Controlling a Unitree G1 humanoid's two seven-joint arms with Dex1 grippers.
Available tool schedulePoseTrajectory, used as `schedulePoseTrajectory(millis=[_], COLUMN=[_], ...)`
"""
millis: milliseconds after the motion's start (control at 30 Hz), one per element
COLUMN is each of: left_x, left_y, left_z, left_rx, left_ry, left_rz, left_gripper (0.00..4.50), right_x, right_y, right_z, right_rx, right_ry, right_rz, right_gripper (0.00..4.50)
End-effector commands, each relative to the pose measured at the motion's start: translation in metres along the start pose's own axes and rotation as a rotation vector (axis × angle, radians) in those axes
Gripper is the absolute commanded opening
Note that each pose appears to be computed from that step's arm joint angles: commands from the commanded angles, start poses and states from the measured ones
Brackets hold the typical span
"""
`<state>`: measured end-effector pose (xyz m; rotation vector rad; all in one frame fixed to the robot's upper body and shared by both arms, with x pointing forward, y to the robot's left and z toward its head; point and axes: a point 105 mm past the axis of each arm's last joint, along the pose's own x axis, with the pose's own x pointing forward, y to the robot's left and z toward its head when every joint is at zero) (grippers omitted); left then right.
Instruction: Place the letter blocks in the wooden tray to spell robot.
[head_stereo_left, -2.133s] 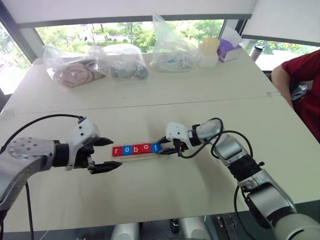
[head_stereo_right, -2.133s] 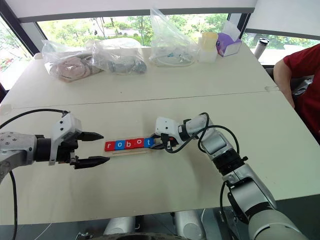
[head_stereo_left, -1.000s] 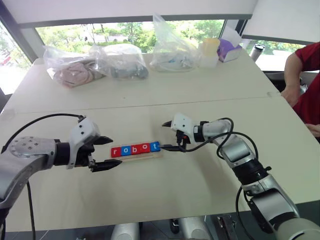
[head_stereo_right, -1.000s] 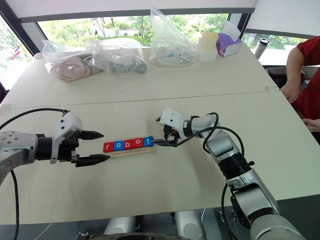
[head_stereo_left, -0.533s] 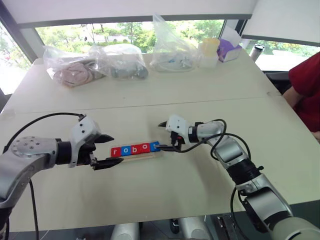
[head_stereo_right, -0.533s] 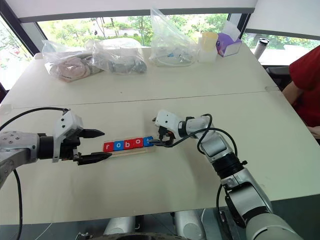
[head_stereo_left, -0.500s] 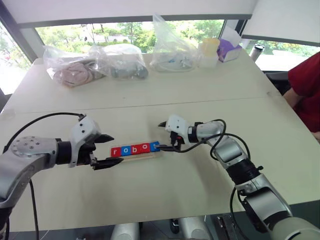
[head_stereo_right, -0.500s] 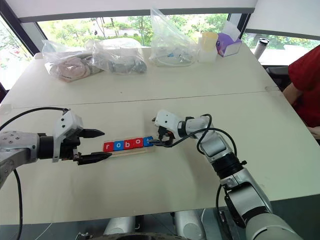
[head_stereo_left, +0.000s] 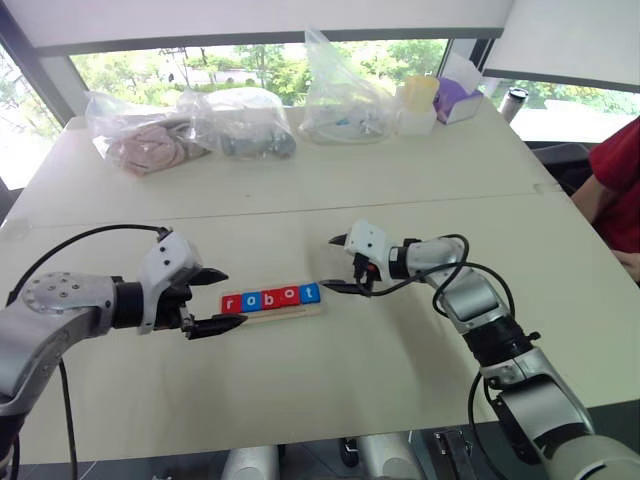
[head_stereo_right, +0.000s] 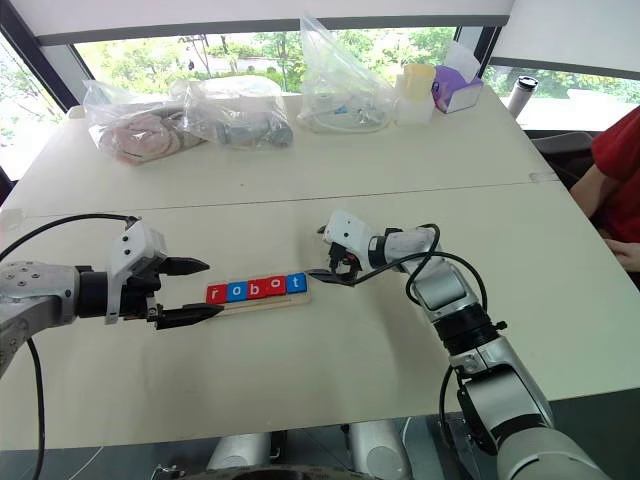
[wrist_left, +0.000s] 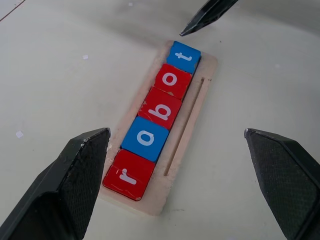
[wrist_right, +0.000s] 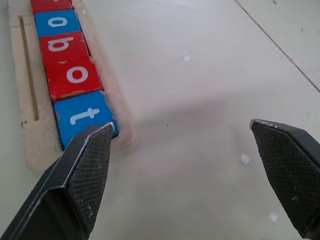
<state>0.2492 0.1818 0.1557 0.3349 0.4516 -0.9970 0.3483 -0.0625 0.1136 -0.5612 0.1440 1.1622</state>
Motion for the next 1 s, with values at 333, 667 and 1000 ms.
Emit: schedulePoseTrajectory(millis=[333,667,1000], left_x=[0.000,-0.012,-0.065], left_y=[0.000,0.007,-0.012], left_z=[0.006,-0.007,-0.053], left_rx=[0.026,-0.025,-0.232], left_ry=[-0.015,0.003,0.080], left_rz=[0.007,0.059,0.198], left_gripper=[4.50,4.50,4.50], right_x=[0.012,-0.014,-0.094], right_y=[0.012,-0.016,0.066], right_z=[0.007,0.015,0.021], right_rx=[-0.060,-0.116,0.208], right_ry=[-0.016,-0.005,0.009], right_rz=[0.041,-0.069,0.199], right_gripper=[4.48,4.48,4.48])
